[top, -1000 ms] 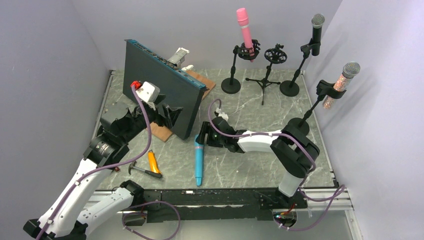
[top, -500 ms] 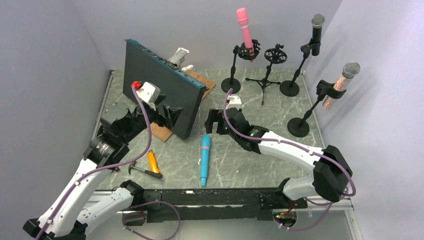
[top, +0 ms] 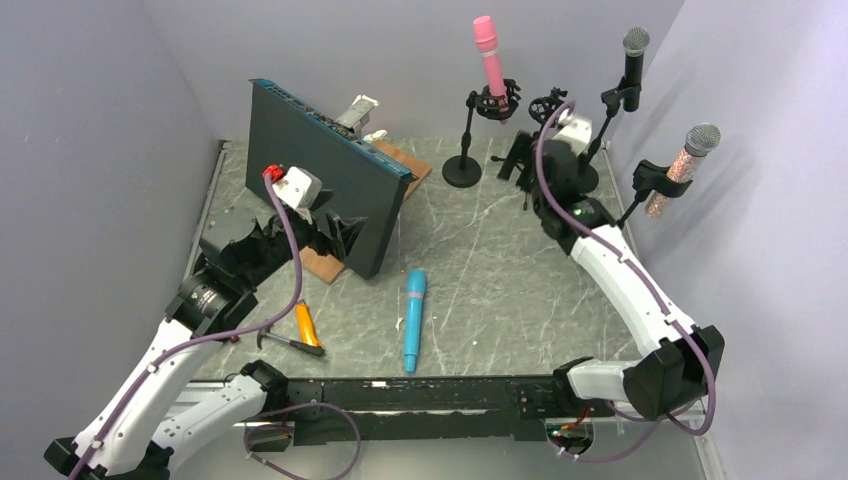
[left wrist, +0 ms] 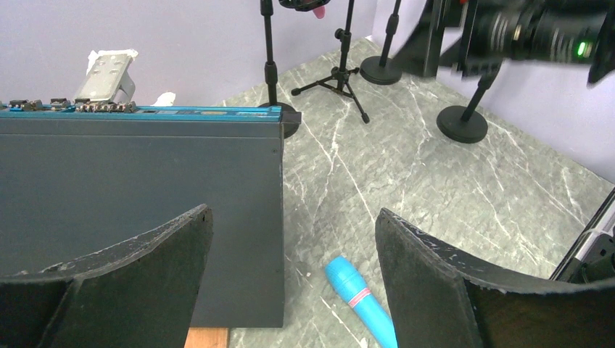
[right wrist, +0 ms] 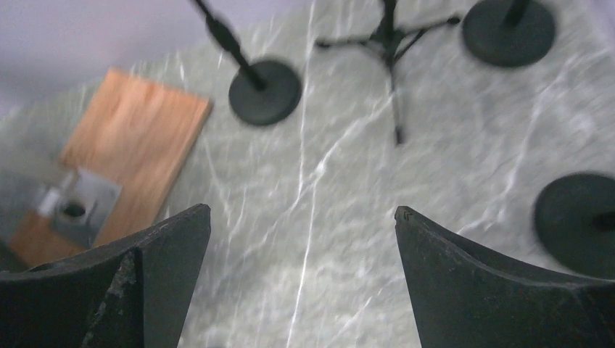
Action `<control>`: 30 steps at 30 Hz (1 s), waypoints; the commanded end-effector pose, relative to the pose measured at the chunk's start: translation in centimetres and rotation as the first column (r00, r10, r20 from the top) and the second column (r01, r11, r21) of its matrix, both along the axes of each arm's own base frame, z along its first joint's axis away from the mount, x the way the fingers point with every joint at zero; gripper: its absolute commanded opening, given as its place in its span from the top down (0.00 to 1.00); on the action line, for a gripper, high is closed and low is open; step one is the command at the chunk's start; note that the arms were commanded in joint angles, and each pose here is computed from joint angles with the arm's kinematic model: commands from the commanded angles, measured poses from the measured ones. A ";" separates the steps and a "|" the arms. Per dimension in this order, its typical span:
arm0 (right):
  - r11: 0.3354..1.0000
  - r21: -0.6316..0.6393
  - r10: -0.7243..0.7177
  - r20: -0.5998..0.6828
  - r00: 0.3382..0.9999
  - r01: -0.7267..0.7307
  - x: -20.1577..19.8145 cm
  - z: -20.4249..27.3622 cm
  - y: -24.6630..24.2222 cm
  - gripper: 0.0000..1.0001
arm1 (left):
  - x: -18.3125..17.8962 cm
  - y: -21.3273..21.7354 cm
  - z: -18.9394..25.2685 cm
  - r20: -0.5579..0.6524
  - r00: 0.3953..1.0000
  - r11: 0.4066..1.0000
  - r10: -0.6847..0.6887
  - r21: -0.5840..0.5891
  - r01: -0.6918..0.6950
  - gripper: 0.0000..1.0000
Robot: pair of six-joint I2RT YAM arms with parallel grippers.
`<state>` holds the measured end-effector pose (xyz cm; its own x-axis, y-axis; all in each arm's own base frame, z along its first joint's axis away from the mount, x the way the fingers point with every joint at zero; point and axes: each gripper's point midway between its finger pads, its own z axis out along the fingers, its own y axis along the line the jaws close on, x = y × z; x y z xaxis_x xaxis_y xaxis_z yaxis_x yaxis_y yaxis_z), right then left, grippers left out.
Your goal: Remove the microphone from the stand
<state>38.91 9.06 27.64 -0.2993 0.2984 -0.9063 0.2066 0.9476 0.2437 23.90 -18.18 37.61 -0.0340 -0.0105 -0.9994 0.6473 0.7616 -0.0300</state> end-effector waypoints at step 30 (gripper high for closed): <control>0.990 -0.137 -0.022 0.091 0.996 0.034 9.1 10.1 -7.3 0.00 | -0.3 -0.7 0.6 0.054 0.998 1.000 -0.010 0.011 0.009 0.12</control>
<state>49.13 2.37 35.20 -0.2882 0.0950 -0.9528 0.2411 0.9702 0.0238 23.39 -18.66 37.41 -0.0130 0.0154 -0.9998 0.6556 0.7551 0.0031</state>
